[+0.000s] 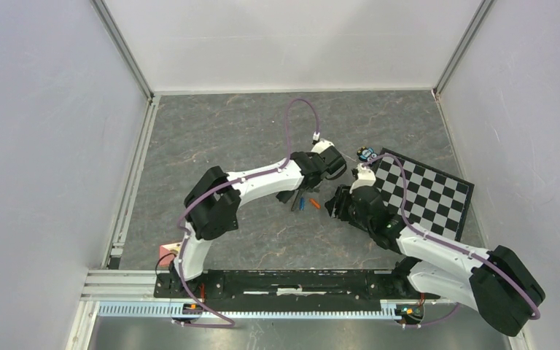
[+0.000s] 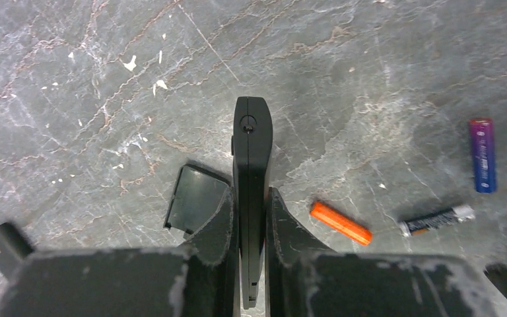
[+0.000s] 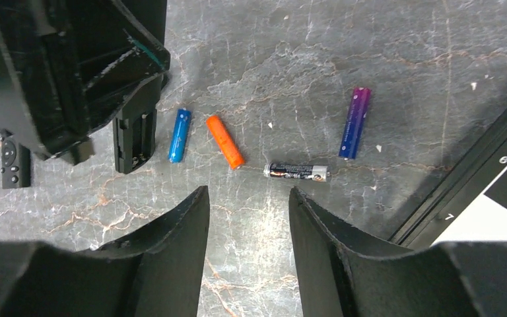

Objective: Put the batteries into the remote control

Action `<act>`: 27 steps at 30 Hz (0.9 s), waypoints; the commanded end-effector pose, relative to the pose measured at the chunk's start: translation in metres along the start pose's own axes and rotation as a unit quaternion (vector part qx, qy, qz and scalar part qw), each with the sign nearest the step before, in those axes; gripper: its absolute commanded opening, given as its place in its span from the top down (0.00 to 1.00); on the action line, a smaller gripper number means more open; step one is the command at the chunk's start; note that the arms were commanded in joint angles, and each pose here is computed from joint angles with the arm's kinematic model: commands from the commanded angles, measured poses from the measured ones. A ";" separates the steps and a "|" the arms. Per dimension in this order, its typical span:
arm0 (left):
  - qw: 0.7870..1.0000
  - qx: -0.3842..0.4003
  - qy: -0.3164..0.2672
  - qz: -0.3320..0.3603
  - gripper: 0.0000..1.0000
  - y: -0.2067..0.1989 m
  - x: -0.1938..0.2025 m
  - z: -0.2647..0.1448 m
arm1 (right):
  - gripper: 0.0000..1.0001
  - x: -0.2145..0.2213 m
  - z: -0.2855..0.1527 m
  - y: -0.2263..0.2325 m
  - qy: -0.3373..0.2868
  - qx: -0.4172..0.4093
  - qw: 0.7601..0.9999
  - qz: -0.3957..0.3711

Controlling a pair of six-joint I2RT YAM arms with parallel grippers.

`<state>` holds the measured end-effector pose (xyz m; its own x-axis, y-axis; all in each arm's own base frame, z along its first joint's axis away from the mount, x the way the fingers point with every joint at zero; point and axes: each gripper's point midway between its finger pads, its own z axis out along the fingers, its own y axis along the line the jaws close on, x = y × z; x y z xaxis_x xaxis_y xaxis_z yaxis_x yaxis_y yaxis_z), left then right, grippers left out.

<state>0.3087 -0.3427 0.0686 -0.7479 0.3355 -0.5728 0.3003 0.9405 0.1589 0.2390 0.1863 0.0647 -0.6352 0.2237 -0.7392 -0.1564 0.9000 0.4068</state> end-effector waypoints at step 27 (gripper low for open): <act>0.948 -0.019 -0.235 -0.215 0.98 0.184 -0.084 -0.118 | 0.55 0.013 0.062 0.072 0.114 0.102 0.978 -0.142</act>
<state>0.3506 -0.1875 0.2215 -0.5312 -0.0805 -0.8434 -0.0273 0.9966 -0.0779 0.2626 0.2852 0.0604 -0.7323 -0.0733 -0.6770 -0.2646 0.9467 0.1838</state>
